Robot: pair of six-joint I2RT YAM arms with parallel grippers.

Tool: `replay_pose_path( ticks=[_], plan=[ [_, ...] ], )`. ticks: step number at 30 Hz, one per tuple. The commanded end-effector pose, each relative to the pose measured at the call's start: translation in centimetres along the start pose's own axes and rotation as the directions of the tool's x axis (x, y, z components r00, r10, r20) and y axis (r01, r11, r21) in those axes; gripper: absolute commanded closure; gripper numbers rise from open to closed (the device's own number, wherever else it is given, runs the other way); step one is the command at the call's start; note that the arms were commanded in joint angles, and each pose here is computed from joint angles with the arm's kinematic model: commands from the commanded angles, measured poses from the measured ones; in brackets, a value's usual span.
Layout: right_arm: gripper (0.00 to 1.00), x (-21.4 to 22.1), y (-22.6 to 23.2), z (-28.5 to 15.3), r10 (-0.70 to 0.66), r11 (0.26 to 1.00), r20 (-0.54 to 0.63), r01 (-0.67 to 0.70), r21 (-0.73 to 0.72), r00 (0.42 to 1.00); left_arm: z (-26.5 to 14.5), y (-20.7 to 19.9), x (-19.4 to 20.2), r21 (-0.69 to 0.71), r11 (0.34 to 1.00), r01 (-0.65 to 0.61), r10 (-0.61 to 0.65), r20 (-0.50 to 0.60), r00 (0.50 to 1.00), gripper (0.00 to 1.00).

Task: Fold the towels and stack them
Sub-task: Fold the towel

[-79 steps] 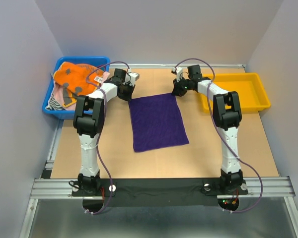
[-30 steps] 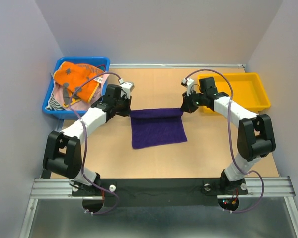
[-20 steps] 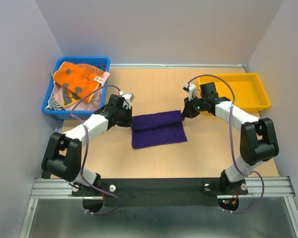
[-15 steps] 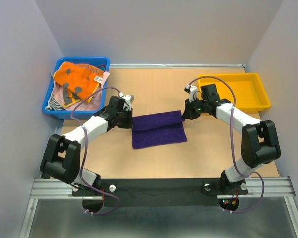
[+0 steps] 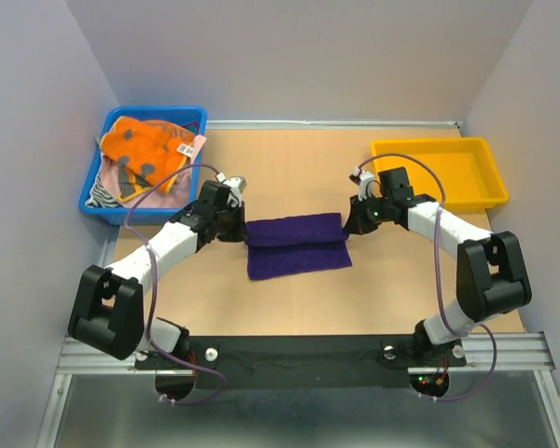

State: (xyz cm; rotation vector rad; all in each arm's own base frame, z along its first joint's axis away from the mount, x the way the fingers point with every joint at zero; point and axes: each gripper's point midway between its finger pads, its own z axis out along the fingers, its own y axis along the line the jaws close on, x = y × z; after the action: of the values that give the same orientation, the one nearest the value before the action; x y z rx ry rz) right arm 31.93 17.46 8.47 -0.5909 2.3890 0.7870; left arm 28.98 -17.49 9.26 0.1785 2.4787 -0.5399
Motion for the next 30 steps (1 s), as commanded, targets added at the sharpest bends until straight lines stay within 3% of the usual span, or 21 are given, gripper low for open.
replay_pose_path(
  ticks=[1,8,16,30],
  plan=[
    [1.0,-0.2,0.8,-0.3,-0.002,1.0,0.026,0.002,-0.014,1.0,0.2,0.6,2.3,-0.02,0.999,0.026,-0.027,-0.054,0.998,1.0],
    [1.0,1.5,-0.1,1.1,0.043,0.999,-0.026,-0.043,-0.007,0.999,2.1,1.1,5.3,-0.019,0.998,0.067,-0.069,-0.152,0.986,1.0],
    [1.0,2.5,-1.0,2.2,0.077,0.997,-0.06,-0.076,0.008,0.995,2.8,1.7,6.2,-0.039,0.996,0.08,-0.086,-0.175,0.981,1.0],
    [1.0,2.1,-3.9,4.3,0.093,0.991,-0.063,-0.086,0.102,0.994,5.5,1.9,2.7,-0.076,0.996,0.052,-0.062,-0.147,0.987,1.0]
  ],
)
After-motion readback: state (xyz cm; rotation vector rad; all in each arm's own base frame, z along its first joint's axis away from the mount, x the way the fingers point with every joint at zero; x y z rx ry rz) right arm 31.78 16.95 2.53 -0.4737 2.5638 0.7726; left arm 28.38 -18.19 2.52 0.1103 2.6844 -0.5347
